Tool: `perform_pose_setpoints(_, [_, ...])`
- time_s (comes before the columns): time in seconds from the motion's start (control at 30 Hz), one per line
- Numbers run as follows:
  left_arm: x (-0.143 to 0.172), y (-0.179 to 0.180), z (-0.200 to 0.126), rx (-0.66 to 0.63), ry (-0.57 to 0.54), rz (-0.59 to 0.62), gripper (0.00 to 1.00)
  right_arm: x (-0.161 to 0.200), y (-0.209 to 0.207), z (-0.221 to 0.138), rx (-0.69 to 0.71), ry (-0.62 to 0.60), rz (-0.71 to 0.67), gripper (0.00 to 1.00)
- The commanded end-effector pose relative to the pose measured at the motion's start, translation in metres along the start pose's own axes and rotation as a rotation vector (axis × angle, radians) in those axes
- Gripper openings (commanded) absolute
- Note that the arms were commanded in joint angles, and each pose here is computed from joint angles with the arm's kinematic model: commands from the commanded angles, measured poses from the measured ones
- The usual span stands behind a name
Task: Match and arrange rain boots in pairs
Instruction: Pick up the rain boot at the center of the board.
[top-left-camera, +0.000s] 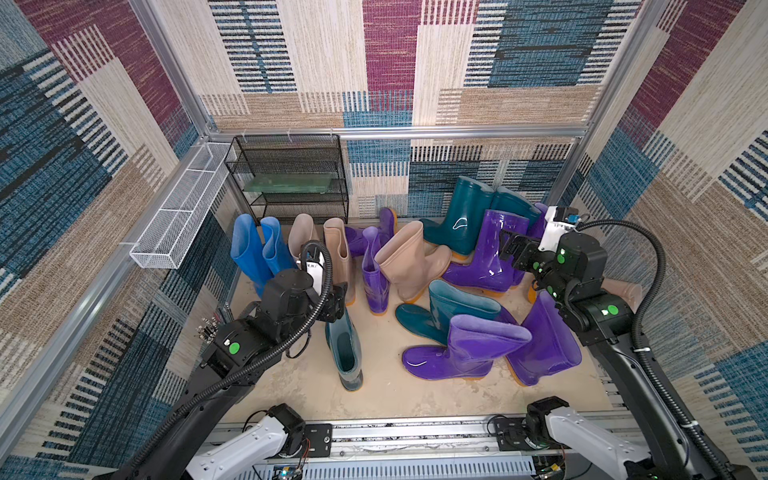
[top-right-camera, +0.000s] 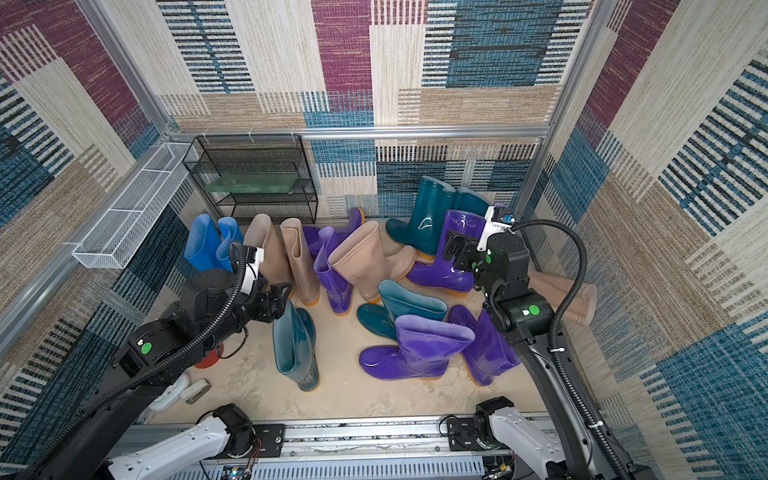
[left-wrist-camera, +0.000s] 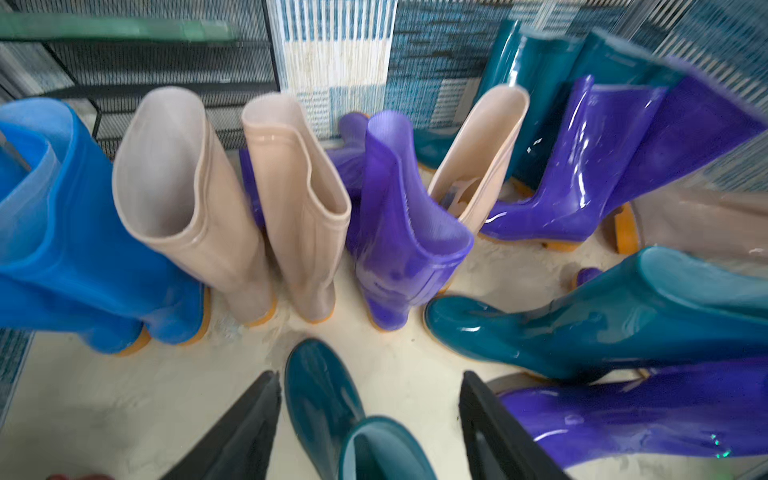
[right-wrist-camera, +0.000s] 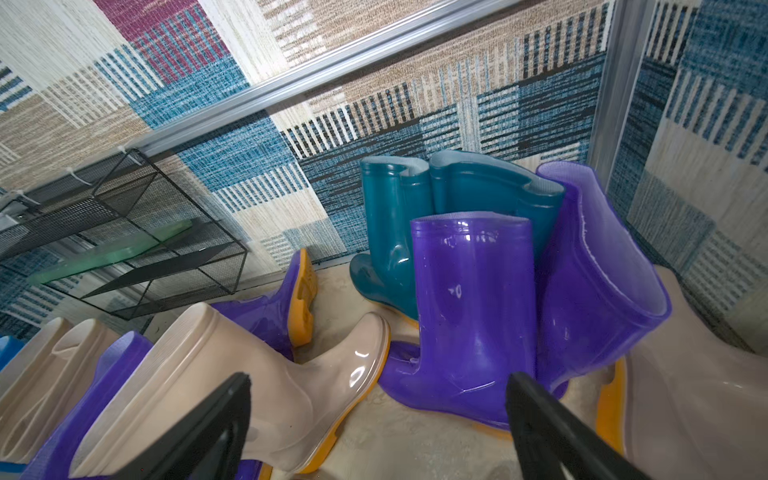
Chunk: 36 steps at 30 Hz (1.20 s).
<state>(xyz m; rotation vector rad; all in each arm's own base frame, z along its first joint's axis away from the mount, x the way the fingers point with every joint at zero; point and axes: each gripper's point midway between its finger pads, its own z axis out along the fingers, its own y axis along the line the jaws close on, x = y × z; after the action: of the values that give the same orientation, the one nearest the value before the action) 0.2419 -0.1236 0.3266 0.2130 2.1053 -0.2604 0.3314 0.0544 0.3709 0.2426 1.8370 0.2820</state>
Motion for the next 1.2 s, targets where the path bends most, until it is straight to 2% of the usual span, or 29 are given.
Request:
perform_pose_setpoints(0.0, [0.027, 0.005, 0.002, -0.019, 0.099, -0.007, 0.7, 0.006, -0.02, 0.009, 0.066, -0.007, -0.019, 1.0])
perform_pose_setpoints(0.13, [0.038, 0.008, 0.01, -0.043, 0.134, 0.015, 0.7, 0.025, -0.018, 0.016, -0.017, 0.059, -0.048, 0.97])
perform_pose_setpoints(0.23, [0.047, 0.004, 0.019, -0.031, 0.175, 0.034, 0.71, 0.028, 0.033, 0.006, -0.234, 0.096, -0.16, 0.96])
perform_pose_setpoints(0.37, [0.055, 0.001, 0.029, -0.026, 0.197, 0.034, 0.67, 0.049, 0.104, -0.015, -0.383, 0.189, -0.381, 0.98])
perform_pose_setpoints(0.47, [0.058, 0.007, 0.03, -0.05, 0.173, 0.03, 0.52, 0.08, 0.132, -0.021, -0.416, 0.283, -0.525, 0.98])
perform_pose_setpoints(0.57, [0.054, 0.01, 0.026, -0.051, 0.138, 0.027, 0.25, 0.102, 0.136, -0.02, -0.397, 0.347, -0.618, 0.99])
perform_pose_setpoints(0.63, [0.051, 0.014, 0.023, -0.067, 0.12, 0.044, 0.01, 0.113, 0.136, -0.02, -0.407, 0.385, -0.657, 0.99])
perform_pose_setpoints(0.87, [0.042, 0.037, 0.006, -0.182, 0.113, 0.109, 0.0, 0.139, 0.141, -0.027, -0.453, 0.469, -0.745, 0.98])
perform_pose_setpoints(0.97, [0.04, 0.041, -0.001, -0.188, 0.105, 0.105, 0.0, 0.148, 0.144, -0.027, -0.466, 0.491, -0.772, 0.96])
perform_pose_setpoints(1.07, [0.04, 0.046, -0.008, -0.204, 0.101, 0.115, 0.0, 0.155, 0.143, -0.022, -0.459, 0.506, -0.791, 0.9])
perform_pose_setpoints(1.17, [0.045, 0.048, -0.008, -0.207, 0.12, 0.133, 0.0, 0.159, 0.145, -0.021, -0.474, 0.518, -0.796, 0.79])
